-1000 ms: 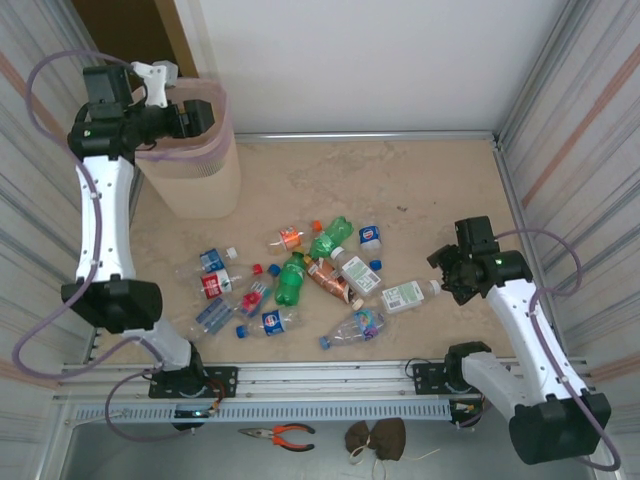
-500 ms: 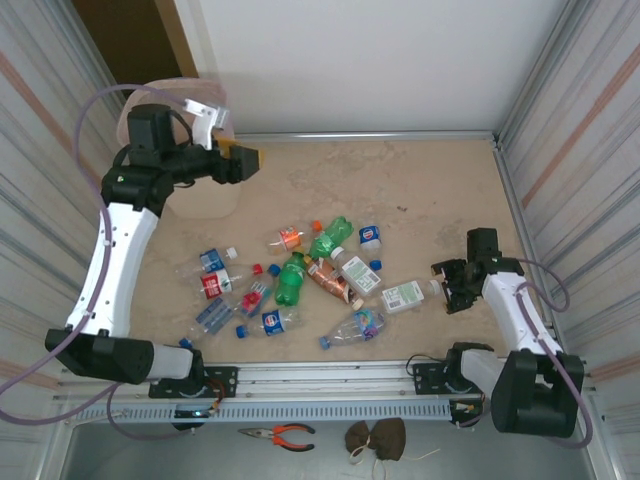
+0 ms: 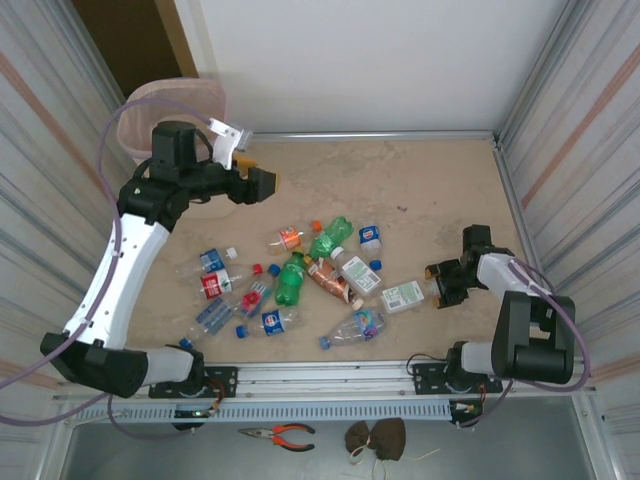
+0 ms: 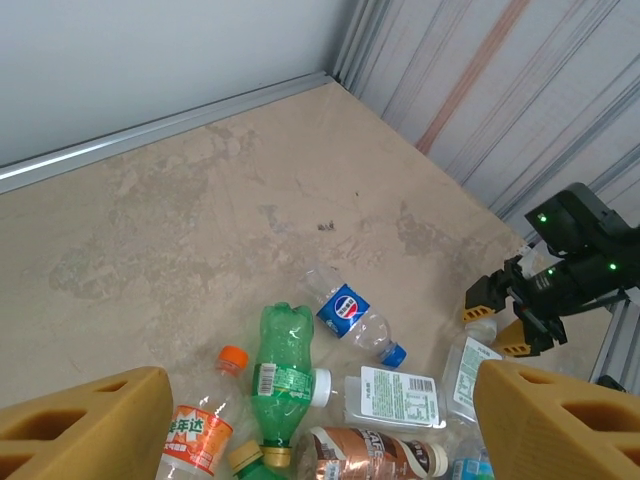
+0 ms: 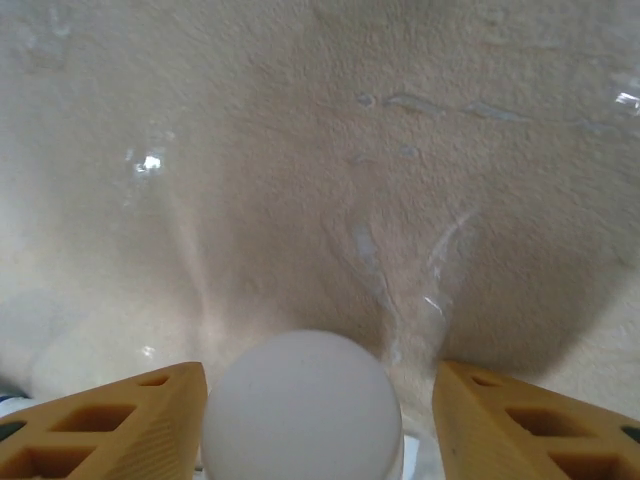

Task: Put the plastic bottles in the bin

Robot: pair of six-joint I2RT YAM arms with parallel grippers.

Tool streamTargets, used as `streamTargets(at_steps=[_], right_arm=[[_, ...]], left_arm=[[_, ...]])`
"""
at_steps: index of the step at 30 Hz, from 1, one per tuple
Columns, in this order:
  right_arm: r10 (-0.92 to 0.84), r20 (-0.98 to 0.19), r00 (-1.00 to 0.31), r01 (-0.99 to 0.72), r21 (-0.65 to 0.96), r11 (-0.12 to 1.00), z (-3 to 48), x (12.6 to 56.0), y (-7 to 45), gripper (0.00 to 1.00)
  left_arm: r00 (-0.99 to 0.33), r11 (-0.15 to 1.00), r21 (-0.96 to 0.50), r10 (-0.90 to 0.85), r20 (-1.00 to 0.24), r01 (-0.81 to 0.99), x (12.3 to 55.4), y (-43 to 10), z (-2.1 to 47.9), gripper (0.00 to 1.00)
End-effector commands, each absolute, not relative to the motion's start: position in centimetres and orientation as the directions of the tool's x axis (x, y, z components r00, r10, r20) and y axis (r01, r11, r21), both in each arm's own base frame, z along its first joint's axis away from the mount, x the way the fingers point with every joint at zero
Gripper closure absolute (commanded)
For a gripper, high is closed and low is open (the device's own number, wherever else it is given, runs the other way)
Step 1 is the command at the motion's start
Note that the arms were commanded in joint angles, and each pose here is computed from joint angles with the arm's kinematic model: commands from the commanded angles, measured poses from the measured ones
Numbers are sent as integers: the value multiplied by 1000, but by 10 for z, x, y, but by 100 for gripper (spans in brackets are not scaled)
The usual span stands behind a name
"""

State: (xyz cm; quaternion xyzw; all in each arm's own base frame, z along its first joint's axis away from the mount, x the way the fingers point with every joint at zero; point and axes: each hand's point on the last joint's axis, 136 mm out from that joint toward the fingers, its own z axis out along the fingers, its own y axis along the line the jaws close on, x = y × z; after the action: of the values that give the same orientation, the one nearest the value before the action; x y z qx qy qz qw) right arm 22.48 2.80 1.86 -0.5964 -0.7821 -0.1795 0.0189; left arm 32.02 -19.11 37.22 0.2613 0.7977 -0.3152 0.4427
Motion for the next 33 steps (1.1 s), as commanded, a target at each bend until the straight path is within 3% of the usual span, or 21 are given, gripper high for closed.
streamTargets(at_steps=[1,13,19,24,27,33], right_arm=[[923,282,-263,950,244,196,16,226,30,46],[944,237,-230,958,227,177,22,220,19,61],[961,95,-260,941,250,230,53,221,-2,62],[928,-66,-366,865,345,365,93,236,-14,65],[861,-226,-456,752,420,508,128,254,-14,68],[636,-516,-574,321,573,754,209,290,28,73]], left_arm=[[-419,682,-216,145,-896,699,311,-184,382,21],[-408,692,-204,143,-901,693,303,-180,382,21],[-393,682,-205,132,-910,702,302,-182,383,21],[-372,645,-218,112,-921,732,301,-188,385,22],[-348,623,-217,94,-933,751,299,-192,388,22],[-295,555,-217,53,-954,803,292,-202,396,22]])
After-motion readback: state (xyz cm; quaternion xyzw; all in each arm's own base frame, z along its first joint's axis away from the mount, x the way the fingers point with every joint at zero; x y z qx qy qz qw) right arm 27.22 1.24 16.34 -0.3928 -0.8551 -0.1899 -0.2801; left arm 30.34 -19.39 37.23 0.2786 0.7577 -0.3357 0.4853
